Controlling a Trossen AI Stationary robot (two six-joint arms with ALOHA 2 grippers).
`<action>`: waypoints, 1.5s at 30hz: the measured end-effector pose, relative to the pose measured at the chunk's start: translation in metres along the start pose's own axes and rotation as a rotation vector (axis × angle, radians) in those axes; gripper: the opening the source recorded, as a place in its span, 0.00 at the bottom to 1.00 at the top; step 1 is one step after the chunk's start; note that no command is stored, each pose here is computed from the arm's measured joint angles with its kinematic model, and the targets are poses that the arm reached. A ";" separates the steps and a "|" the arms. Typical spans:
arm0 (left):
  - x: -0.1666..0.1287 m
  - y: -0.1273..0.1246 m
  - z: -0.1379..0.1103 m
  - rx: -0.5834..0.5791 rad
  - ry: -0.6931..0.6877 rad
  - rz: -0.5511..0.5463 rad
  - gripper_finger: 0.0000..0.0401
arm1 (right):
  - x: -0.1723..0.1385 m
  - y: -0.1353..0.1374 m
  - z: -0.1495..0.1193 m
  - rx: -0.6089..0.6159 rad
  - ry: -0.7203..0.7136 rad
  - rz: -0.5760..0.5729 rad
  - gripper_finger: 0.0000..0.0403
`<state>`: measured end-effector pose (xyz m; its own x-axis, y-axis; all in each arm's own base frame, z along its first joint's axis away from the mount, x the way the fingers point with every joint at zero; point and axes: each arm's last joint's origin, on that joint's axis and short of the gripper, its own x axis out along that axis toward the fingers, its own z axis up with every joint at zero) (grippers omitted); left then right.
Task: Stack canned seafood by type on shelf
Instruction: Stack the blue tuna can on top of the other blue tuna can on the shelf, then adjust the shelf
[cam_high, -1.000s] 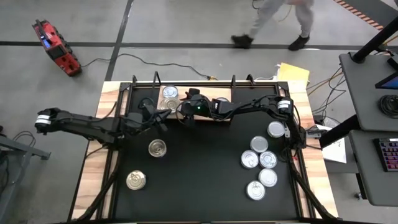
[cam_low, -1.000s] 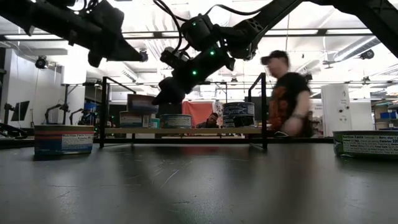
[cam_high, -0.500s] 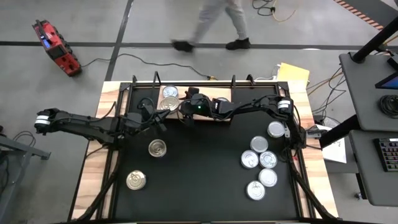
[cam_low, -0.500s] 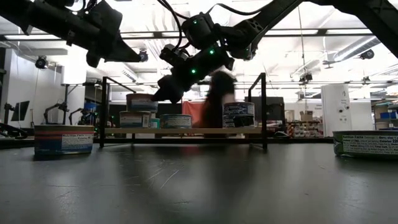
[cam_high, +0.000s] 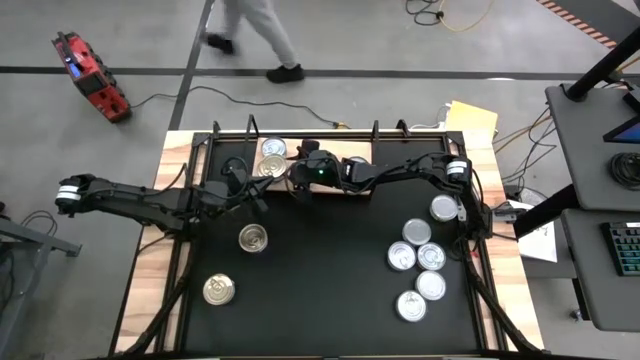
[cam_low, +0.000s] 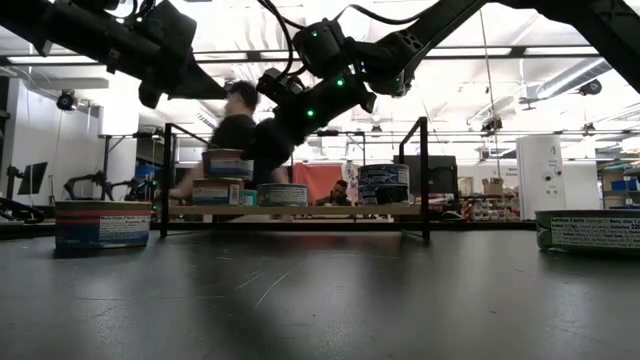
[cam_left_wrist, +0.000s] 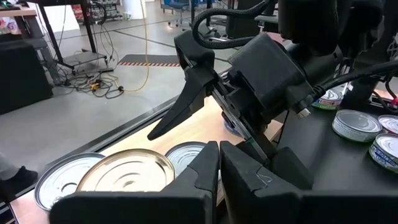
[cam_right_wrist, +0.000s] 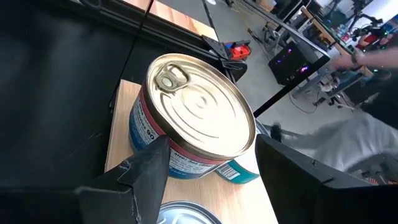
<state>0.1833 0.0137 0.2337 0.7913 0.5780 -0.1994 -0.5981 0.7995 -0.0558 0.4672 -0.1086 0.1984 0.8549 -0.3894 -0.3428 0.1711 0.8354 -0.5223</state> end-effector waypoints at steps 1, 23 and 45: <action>0.000 0.000 0.000 -0.001 -0.002 0.000 0.00 | 0.000 0.000 0.000 0.000 -0.005 0.005 0.56; -0.001 -0.002 0.002 -0.006 -0.004 -0.057 0.00 | 0.020 0.009 -0.008 -0.076 0.012 -0.115 0.57; -0.024 -0.013 0.004 0.021 0.000 -0.246 0.00 | -0.057 -0.018 0.048 -0.032 0.201 0.066 0.54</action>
<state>0.1720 -0.0099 0.2429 0.9128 0.3655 -0.1823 -0.3846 0.9194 -0.0825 0.4392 -0.0830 0.2652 0.7484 -0.4065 -0.5241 0.0997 0.8501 -0.5170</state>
